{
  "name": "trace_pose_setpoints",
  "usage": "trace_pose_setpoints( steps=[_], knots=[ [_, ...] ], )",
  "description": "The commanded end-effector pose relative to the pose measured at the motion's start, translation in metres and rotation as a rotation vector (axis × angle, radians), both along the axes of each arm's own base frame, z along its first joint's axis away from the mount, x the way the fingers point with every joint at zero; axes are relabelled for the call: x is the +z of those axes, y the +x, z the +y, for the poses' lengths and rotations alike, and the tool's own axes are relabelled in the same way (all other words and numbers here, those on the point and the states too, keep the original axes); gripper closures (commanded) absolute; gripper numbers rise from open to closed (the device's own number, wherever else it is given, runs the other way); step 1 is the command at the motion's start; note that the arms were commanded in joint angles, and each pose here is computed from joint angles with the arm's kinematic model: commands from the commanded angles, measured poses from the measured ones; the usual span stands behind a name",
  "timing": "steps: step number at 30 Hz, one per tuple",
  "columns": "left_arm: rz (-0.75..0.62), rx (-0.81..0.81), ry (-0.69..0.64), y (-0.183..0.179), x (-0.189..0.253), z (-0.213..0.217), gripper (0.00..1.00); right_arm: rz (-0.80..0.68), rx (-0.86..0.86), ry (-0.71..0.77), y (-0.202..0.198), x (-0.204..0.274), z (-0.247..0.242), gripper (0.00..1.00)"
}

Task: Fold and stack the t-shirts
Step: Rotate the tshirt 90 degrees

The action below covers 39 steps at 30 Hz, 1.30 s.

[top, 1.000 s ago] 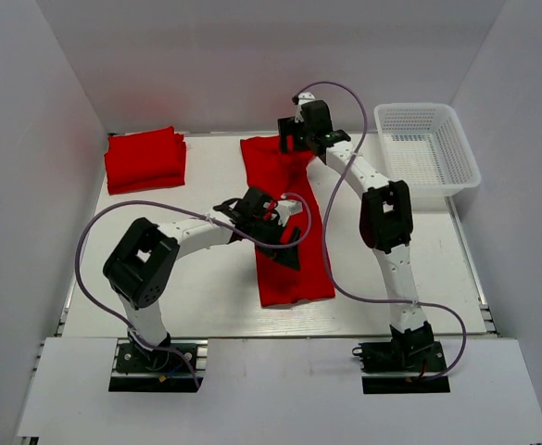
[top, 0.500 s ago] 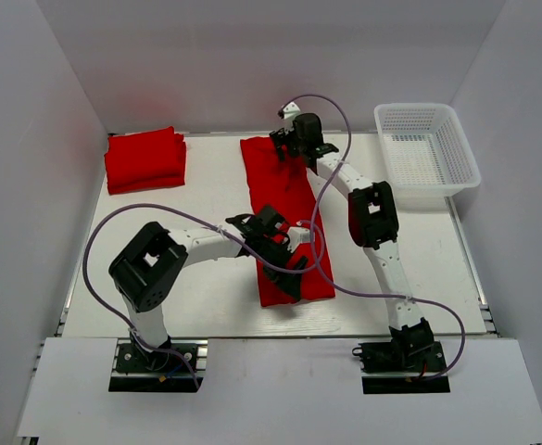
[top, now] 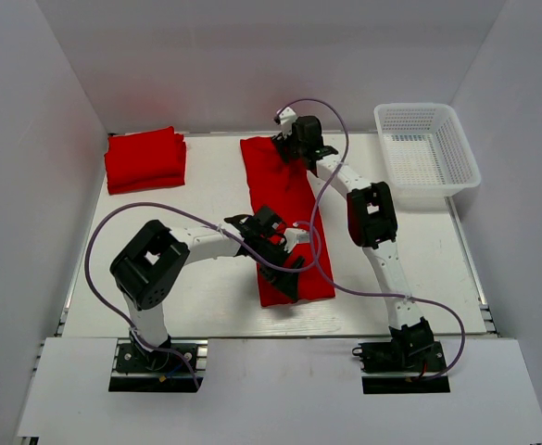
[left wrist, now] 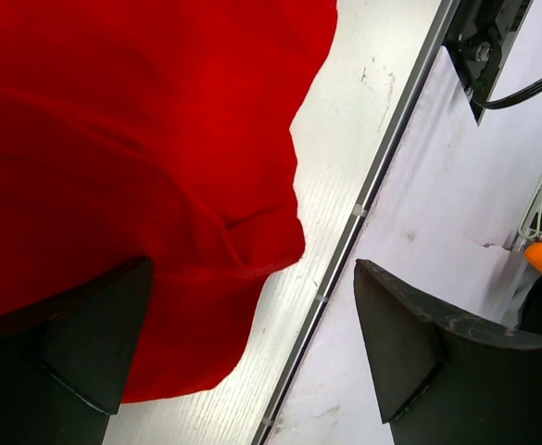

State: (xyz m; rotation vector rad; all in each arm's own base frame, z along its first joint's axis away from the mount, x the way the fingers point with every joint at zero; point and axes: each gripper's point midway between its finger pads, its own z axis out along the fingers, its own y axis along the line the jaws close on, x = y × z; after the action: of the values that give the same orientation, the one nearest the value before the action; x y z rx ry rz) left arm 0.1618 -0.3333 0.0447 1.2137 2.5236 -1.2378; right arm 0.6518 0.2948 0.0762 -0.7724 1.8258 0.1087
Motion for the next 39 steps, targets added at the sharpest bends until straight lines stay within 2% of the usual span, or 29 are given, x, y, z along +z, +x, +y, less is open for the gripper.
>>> trace_pose_setpoints(
  steps=[1, 3, 7, 9, 10, 12, 13, 14, 17, 21, 22, 26, 28, 34, 39],
  knots=[
    [0.023, -0.01, 0.013, -0.005, -0.005, 0.005, 0.0, 0.011, 0.109, -0.016, -0.005, 0.002, 0.009, 0.25],
    [0.023, -0.01, 0.014, -0.005, -0.005, 0.005, 0.0, 0.066, 0.192, -0.004, -0.02, -0.001, 0.02, 0.32],
    [0.009, -0.005, 0.014, -0.002, -0.006, 0.004, 0.0, 0.098, 0.298, 0.051, -0.036, 0.011, 0.039, 0.34],
    [0.002, -0.001, 0.021, -0.001, -0.007, 0.005, 0.0, 0.072, 0.257, 0.047, -0.028, 0.013, 0.034, 0.34],
    [0.01, -0.001, 0.028, -0.003, -0.01, 0.007, 0.0, 0.077, 0.248, 0.053, -0.027, 0.008, 0.036, 0.4],
    [0.003, 0.003, 0.035, -0.002, -0.011, 0.008, 0.0, 0.075, 0.199, 0.048, -0.02, 0.001, 0.027, 0.41],
    [-0.002, 0.008, 0.044, -0.002, -0.01, 0.01, 0.0, 0.07, 0.167, 0.038, -0.017, -0.002, 0.022, 0.47],
    [-0.002, 0.008, 0.045, -0.002, -0.01, 0.01, 0.0, 0.047, 0.153, 0.037, -0.013, -0.001, 0.023, 0.47],
    [-0.001, 0.021, 0.059, 0.001, -0.011, 0.013, 0.0, 0.016, 0.078, 0.021, -0.002, -0.004, 0.012, 0.61],
    [-0.006, 0.028, 0.078, 0.002, -0.014, 0.016, 0.0, -0.024, 0.022, -0.002, 0.009, -0.005, 0.0, 0.89],
    [-0.006, 0.028, 0.078, 0.002, -0.014, 0.016, 0.0, -0.03, 0.011, 0.009, 0.011, -0.004, -0.002, 1.0],
    [0.0, 0.028, 0.084, -0.001, -0.016, 0.018, 0.0, -0.054, 0.001, 0.002, 0.015, 0.005, -0.005, 1.0],
    [0.0, 0.028, 0.084, -0.001, -0.016, 0.018, 0.0, -0.056, 0.015, 0.056, 0.015, 0.015, -0.001, 1.0],
    [0.0, 0.028, 0.084, -0.001, -0.016, 0.018, 0.01, -0.013, -0.112, 0.387, 0.023, 0.053, 0.001, 1.0],
    [0.008, 0.028, 0.092, -0.004, -0.016, 0.021, 0.01, 0.038, -0.143, 0.441, 0.029, 0.043, -0.018, 1.0]
  ],
)
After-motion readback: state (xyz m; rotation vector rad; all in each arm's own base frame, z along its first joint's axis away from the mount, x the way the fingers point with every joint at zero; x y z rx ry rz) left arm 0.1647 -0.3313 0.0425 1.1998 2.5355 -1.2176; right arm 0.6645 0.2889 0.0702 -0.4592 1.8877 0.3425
